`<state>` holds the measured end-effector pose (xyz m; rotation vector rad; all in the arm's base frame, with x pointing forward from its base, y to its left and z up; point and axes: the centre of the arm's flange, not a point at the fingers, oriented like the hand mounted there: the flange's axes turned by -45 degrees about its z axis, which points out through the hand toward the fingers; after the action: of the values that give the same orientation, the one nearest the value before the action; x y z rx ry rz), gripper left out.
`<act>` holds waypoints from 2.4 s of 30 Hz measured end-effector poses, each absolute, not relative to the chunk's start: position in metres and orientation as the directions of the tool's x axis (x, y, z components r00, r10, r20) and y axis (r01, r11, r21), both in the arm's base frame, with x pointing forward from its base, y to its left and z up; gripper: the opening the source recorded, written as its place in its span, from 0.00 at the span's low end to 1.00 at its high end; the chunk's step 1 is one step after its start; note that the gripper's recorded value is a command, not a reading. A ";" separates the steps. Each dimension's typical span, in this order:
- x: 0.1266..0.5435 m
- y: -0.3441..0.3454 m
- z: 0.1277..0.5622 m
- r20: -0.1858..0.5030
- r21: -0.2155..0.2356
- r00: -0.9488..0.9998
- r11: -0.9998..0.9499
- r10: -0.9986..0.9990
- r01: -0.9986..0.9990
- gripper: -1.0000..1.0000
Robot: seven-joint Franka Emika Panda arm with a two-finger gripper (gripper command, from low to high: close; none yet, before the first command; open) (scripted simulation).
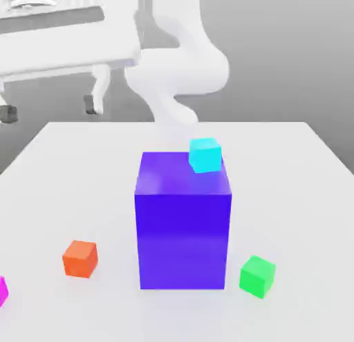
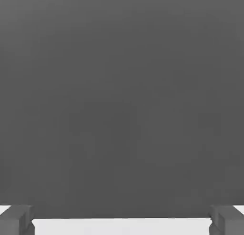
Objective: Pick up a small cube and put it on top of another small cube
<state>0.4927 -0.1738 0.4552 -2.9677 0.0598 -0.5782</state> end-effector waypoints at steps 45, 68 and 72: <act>0.487 -0.091 0.212 -0.034 0.070 0.883 -0.880 0.468 0.469 0.00; 0.370 0.160 0.231 0.003 0.000 0.099 -0.099 0.995 0.995 0.00; 0.370 0.161 0.203 0.004 -0.001 0.096 -0.096 0.995 0.995 0.00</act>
<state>0.3703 0.1605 0.2031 -2.3236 -2.1098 -0.0038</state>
